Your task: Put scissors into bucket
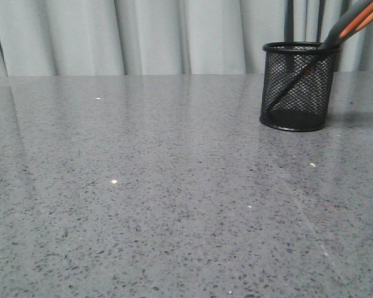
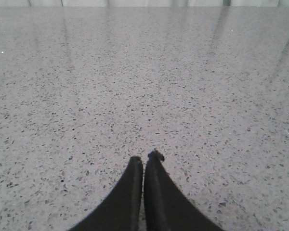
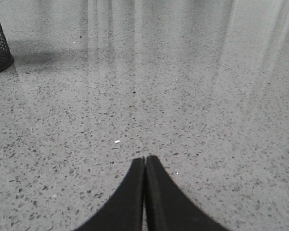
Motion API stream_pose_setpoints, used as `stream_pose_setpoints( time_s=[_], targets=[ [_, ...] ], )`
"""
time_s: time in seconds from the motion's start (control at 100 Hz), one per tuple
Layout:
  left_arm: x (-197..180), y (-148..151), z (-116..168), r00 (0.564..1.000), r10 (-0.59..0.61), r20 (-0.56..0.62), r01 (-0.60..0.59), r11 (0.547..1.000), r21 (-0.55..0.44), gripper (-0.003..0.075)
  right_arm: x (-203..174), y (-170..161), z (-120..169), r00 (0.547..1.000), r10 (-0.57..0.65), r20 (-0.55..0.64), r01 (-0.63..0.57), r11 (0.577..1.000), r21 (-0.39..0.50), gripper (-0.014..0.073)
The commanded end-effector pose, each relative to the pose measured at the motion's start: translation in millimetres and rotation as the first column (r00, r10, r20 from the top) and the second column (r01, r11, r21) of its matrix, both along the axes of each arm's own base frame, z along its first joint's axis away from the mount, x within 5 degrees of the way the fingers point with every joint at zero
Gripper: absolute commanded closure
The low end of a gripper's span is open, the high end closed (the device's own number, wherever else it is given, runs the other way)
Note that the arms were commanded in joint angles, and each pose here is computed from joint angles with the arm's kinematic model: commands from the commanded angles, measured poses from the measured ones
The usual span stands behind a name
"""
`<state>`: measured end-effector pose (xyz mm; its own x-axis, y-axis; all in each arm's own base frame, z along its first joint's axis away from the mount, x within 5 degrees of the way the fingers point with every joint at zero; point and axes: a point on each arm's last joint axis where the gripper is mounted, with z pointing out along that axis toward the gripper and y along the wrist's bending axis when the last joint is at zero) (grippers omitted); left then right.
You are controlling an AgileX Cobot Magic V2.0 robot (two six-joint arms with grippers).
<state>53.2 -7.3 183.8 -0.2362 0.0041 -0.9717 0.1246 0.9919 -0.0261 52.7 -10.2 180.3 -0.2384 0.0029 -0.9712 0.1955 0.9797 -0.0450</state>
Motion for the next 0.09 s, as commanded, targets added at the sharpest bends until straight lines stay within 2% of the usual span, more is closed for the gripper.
stream_pose_setpoints(
  time_s=[0.0, 0.08],
  targets=[
    [0.5, 0.0, -7.5, 0.999, 0.006, 0.036, -0.005, 1.000, -0.022, 0.0740, -0.6, 0.0, 2.4, 0.999, -0.001, 0.049, 0.001, 1.000, -0.013, 0.0641],
    [0.5, 0.0, -7.5, 0.999, 0.006, 0.036, -0.005, 1.000, -0.022, 0.0740, -0.6, 0.0, 2.4, 0.999, -0.001, 0.049, 0.001, 1.000, -0.013, 0.0641]
  ],
)
